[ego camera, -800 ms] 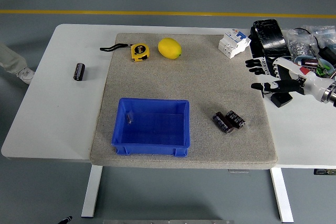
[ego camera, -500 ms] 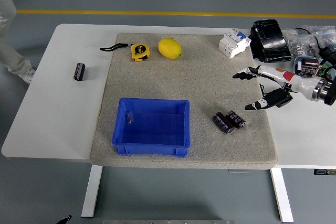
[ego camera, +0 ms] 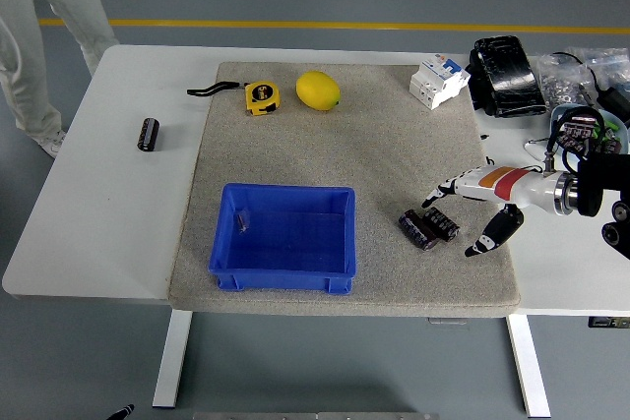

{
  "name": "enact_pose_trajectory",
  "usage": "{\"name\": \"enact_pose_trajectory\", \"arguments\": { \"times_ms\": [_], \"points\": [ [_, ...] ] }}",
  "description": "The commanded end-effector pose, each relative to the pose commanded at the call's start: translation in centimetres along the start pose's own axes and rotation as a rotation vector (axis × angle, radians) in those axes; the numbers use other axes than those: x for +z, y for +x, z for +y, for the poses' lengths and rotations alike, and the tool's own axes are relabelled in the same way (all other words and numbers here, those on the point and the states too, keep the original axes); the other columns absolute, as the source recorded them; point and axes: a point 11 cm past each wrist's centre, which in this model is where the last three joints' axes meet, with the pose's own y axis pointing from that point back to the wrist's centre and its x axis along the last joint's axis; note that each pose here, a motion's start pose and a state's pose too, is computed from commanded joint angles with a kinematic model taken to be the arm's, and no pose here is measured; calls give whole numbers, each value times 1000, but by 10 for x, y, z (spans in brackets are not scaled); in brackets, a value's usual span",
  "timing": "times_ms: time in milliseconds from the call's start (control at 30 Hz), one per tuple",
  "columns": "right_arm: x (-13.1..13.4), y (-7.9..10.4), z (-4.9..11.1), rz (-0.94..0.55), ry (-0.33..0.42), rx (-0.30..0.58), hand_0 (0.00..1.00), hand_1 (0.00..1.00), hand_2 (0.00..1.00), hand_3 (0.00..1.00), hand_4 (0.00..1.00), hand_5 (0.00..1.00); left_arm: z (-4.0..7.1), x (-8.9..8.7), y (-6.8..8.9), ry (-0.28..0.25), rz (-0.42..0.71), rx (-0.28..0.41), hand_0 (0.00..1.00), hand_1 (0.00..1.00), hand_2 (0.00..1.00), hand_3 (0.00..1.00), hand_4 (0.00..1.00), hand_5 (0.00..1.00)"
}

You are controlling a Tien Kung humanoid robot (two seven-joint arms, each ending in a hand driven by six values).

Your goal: Pick up the battery,place it into the box

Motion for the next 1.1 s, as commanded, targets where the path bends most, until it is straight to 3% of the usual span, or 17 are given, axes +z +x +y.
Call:
{"name": "enact_pose_trajectory", "arguments": {
  "times_ms": [433, 467, 633, 667, 1100],
  "points": [
    [-4, 1, -6, 15, 17, 20, 820, 788, 821, 842, 998, 141, 0, 3, 1, -4, -4, 0, 800, 817, 843, 655, 753, 612],
    [-4, 1, -6, 20, 17, 22, 744, 720, 756, 814, 980, 98, 0, 3, 0, -4, -5, 0, 796, 815, 843, 655, 752, 611],
    [-1, 0, -6, 42, 15, 31, 744, 720, 756, 814, 980, 98, 0, 3, 0, -4, -5, 0, 796, 815, 843, 655, 752, 611],
    [-1, -1, -6, 44, 15, 34, 697, 679, 714, 774, 946, 76, 0, 3, 0, -3, -5, 0, 795, 816, 843, 654, 752, 611],
    [-3, -5, -10, 39, 25, 44, 672, 654, 690, 744, 899, 61, 0, 3, 0, -2, -9, -1, 794, 815, 842, 654, 752, 611]
  ]
}}
